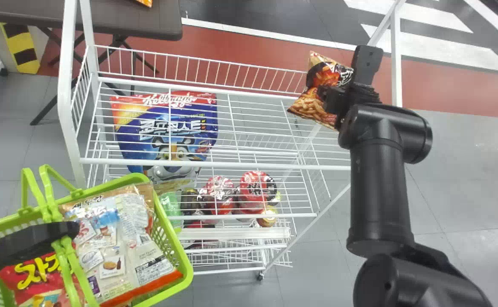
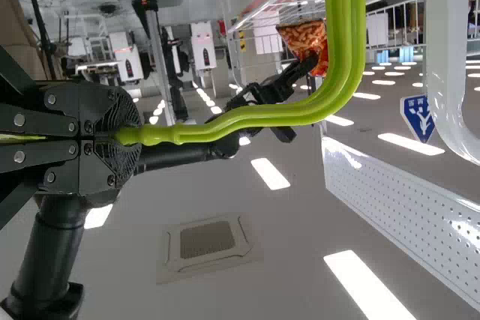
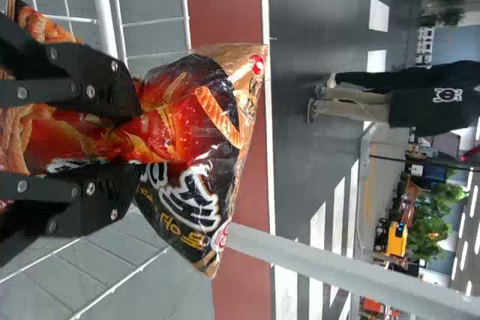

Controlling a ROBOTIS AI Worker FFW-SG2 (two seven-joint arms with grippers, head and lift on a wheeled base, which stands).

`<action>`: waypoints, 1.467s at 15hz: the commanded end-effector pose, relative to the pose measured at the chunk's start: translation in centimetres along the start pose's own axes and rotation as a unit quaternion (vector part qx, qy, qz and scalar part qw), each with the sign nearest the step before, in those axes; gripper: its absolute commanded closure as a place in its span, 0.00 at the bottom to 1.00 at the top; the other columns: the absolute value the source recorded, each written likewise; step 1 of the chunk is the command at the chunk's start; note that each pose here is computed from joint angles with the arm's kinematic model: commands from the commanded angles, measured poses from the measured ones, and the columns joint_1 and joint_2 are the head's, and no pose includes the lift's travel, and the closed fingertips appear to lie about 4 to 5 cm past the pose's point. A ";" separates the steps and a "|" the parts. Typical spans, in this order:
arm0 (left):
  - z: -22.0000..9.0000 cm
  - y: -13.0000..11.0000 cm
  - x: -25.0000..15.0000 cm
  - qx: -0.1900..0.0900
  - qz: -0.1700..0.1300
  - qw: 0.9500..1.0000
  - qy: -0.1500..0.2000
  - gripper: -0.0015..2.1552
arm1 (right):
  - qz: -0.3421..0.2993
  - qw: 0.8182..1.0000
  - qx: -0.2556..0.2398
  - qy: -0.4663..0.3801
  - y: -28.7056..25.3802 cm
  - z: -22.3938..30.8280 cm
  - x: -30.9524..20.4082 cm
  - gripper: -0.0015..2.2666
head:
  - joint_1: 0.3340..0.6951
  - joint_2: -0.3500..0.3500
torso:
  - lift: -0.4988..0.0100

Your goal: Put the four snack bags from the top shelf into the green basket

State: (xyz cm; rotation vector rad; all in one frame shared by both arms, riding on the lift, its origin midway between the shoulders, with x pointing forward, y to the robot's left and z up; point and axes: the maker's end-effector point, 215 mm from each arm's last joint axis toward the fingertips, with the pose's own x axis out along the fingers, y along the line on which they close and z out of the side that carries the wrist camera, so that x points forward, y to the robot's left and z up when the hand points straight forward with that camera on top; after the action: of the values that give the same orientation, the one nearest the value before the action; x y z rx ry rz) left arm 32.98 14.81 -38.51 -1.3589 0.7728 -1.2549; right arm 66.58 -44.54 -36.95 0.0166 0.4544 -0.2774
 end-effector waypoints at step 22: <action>3.8 -1.2 4.7 0.025 -0.027 0.999 0.023 1.00 | 0.459 0.862 -0.052 0.209 35.5 -13.5 -35.6 1.00 | 1.00 0.69 | 0.98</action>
State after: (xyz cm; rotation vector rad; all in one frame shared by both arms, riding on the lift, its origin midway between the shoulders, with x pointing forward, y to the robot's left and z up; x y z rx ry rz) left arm 37.02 11.64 -35.99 -1.3159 0.7442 -1.3330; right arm 40.66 -1.51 -34.37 0.1889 0.8111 0.6799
